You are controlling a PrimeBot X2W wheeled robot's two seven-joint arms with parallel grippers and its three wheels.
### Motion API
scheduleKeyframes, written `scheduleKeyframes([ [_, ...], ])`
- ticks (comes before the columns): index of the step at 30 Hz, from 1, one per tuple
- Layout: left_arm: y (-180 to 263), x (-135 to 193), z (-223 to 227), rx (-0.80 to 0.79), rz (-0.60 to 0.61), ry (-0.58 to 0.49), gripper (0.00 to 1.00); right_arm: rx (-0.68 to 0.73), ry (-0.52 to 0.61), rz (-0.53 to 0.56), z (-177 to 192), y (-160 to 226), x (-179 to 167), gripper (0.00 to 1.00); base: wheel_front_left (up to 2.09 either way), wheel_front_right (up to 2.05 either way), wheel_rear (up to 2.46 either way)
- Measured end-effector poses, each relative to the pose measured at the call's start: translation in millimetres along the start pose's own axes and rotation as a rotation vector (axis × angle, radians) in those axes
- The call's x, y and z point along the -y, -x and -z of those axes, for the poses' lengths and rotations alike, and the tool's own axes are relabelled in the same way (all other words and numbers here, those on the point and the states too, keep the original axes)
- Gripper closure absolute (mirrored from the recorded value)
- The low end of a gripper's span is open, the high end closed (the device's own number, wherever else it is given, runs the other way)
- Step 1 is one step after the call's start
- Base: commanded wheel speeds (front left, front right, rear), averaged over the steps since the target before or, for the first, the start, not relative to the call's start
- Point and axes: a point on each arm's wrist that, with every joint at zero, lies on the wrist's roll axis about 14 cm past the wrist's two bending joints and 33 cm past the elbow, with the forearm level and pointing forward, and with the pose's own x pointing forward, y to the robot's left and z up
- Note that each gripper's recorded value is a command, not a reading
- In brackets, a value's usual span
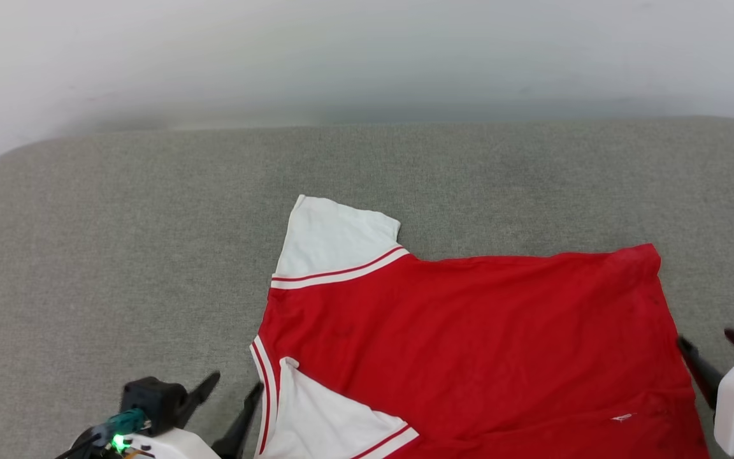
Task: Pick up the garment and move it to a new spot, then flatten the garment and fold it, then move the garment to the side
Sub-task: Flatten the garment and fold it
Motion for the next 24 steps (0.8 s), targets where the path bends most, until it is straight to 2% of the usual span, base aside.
scheduleKeyframes([
  [4,2.7,-4.7,-41.6,0.232,-0.047,0.016,0.0,0.217,-0.002,-0.005,-41.0,9.4,-5.7,0.0,0.0,0.0,0.0],
  [6,7.2,-6.4,-61.1,0.34,-0.065,-0.011,0.0,0.33,-0.004,-0.011,-60.4,15.9,-10.7,0.0,0.0,0.0,0.0],
  [11,15.6,-9.5,-95.7,0.496,-0.132,-0.054,0.0,0.574,-0.046,-0.005,-89.9,31.9,-17.4,0.0,0.0,0.0,0.0],
  [13,21.3,-6.0,-108.5,0.555,-0.144,-0.06,0.0,0.628,-0.066,-0.015,-91.0,35.5,-24.5,0.0,0.0,0.0,0.0],
  [17,28.4,-6.2,-105.8,0.58,-0.172,-0.038,0.0,0.707,-0.089,-0.006,-88.5,43.7,-29.4,0.0,0.0,0.0,0.0],
  [24,21.4,-7.0,-120.0,0.636,-0.14,-0.027,0.0,0.75,-0.089,0.021,-85.3,42.8,-31.2,0.0,0.0,0.0,0.0],
])
